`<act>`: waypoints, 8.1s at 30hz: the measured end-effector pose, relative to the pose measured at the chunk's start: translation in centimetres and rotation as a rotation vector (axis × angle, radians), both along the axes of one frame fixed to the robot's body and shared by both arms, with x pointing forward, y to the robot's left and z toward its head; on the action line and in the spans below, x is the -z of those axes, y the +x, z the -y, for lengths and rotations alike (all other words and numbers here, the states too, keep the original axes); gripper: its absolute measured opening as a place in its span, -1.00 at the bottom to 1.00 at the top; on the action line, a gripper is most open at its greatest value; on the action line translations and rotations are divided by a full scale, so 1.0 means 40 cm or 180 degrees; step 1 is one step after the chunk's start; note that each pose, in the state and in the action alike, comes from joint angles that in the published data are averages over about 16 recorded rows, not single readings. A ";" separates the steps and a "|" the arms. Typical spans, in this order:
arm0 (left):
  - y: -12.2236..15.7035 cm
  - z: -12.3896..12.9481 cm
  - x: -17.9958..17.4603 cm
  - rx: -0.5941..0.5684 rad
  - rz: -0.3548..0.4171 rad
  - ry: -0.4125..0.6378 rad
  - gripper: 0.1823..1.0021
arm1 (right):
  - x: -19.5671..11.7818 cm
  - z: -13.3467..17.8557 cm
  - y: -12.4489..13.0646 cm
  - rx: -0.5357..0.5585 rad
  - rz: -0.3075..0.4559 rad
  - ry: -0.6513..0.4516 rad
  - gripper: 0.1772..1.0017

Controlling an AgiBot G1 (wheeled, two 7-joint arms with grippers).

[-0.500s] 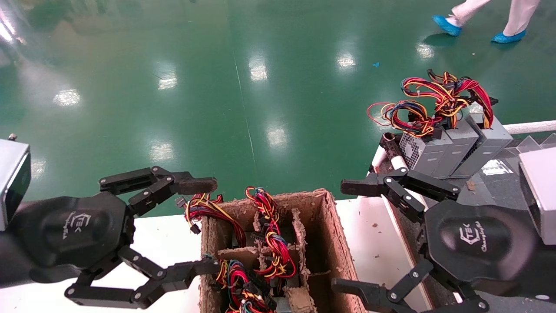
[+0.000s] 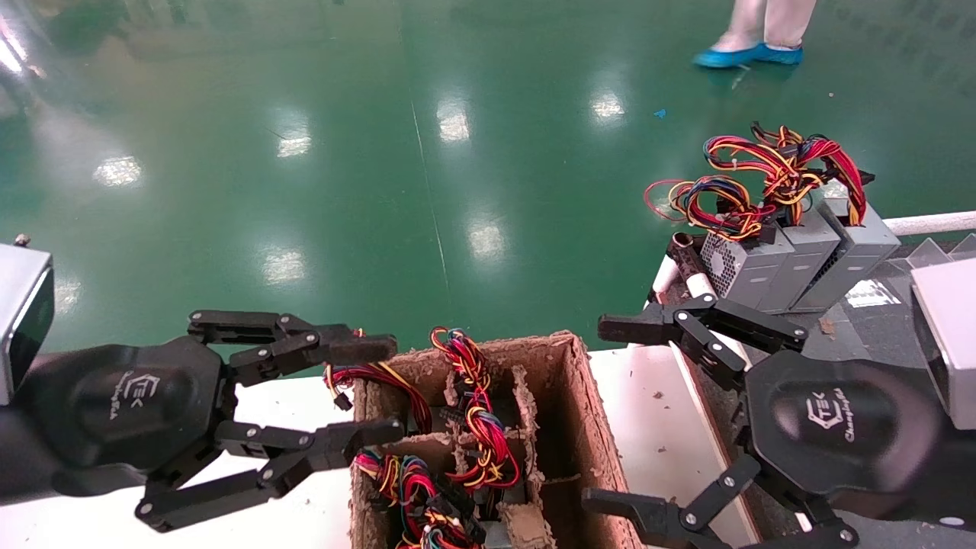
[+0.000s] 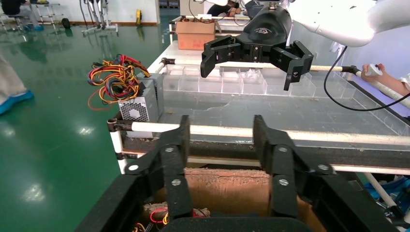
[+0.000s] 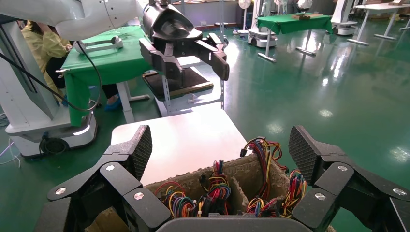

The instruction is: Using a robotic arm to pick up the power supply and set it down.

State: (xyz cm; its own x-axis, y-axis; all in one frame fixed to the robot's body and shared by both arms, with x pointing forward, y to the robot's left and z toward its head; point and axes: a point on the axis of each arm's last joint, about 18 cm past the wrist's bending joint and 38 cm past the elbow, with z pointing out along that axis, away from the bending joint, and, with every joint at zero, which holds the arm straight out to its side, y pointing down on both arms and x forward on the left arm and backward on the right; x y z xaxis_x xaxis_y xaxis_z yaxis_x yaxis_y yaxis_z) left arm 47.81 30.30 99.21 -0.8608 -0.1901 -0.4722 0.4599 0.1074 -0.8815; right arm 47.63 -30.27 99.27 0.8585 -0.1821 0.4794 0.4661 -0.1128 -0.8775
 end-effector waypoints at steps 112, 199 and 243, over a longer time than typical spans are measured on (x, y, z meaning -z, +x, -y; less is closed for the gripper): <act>0.000 0.000 0.000 -0.0002 0.0000 -0.0002 1.00 | 0.351 -0.360 0.160 -0.0063 -0.0984 -0.1502 0.99; 0.000 0.000 0.000 -0.0002 0.0000 -0.0002 1.00 | 0.057 -0.106 0.064 0.0011 -0.0058 -0.0035 -0.66; 0.000 0.000 0.000 -0.0002 0.0000 -0.0002 1.00 | -0.177 0.252 -0.046 0.1534 0.1121 0.0101 -0.68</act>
